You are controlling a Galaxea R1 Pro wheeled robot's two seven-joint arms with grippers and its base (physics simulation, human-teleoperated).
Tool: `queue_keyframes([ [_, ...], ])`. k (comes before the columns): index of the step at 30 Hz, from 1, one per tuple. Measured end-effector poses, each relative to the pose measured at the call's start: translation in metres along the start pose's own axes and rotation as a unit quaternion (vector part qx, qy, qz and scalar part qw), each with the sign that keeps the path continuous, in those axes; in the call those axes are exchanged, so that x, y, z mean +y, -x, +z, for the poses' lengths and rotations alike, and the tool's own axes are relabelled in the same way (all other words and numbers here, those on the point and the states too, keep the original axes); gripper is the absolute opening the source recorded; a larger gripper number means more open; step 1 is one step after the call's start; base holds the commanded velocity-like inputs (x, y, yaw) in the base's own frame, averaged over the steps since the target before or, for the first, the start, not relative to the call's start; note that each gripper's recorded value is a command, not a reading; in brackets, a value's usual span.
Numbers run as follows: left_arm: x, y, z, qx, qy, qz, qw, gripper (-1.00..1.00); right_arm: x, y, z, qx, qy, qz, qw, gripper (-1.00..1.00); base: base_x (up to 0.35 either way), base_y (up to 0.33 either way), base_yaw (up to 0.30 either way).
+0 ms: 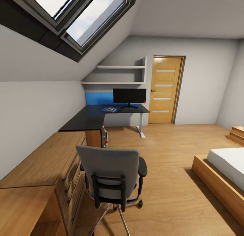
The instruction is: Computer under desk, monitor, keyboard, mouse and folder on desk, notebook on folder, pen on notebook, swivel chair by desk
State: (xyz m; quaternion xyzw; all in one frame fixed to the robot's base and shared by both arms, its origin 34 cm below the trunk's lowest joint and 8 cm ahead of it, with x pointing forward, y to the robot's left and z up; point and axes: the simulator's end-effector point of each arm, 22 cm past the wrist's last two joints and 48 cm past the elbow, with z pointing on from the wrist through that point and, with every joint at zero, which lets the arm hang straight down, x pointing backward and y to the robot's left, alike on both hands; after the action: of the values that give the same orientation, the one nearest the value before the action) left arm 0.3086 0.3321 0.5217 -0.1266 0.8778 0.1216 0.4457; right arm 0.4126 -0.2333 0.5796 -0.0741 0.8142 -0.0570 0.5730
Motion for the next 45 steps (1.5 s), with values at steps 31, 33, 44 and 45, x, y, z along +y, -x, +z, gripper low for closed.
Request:
queue_keyframes([
  [31,-0.148,0.163,0.147,0.066,-0.059,-0.038,0.9954,1.0,0.022,0.09,0.173,0.013,-0.034,0.007,0.9993,1.0,0.0,0.0,0.0],
  [33,-0.157,0.186,0.157,0.062,-0.065,-0.037,0.9953,1.0,0.018,0.099,0.188,0.028,-0.041,0.01,0.9987,1.0,0.0,0.0,0.0],
  [44,-0.174,0.229,0.184,0.067,-0.078,-0.027,0.9943,1.0,0.003,0.121,0.226,0.041,-0.051,0.041,0.997,1.0,0.0,0.0,0.0],
  [45,-0.173,0.225,0.185,0.069,-0.076,-0.028,0.9943,1.0,0.005,0.119,0.226,0.042,-0.051,0.04,0.997,1.0,0.0,0.0,0.0],
])
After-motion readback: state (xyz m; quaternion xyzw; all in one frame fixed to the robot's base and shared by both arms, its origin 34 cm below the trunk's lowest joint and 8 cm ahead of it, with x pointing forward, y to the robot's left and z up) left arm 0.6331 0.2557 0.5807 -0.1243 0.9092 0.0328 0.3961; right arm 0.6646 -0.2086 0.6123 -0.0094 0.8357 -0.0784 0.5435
